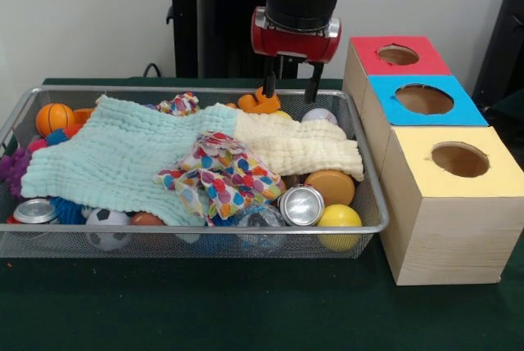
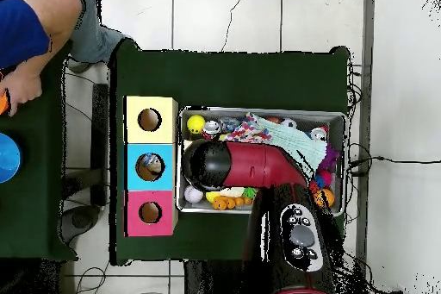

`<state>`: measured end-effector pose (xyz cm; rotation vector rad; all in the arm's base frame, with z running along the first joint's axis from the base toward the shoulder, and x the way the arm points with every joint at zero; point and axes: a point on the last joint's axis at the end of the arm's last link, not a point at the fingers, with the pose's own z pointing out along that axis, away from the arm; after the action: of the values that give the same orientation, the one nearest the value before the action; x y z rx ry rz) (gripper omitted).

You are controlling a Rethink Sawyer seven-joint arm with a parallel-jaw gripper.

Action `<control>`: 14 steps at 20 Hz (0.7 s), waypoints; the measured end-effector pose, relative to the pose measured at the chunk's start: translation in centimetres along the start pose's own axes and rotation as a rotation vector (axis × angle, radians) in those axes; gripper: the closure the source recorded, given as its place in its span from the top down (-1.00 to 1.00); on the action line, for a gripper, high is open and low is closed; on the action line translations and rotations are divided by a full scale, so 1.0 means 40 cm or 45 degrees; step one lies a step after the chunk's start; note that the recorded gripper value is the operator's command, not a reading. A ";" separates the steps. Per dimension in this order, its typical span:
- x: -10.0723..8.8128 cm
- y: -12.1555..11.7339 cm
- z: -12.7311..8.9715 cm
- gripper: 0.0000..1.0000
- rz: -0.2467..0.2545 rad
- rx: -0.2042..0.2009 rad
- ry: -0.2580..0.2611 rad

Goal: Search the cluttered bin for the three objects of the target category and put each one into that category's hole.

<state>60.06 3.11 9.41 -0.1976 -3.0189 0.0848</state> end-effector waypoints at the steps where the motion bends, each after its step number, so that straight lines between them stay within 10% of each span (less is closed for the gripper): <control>1: -0.003 0.000 -0.004 1.00 0.001 -0.001 -0.005; 14: -0.039 0.002 -0.031 1.00 0.002 0.001 -0.051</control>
<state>61.76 3.06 10.46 -0.2000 -3.0587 0.0915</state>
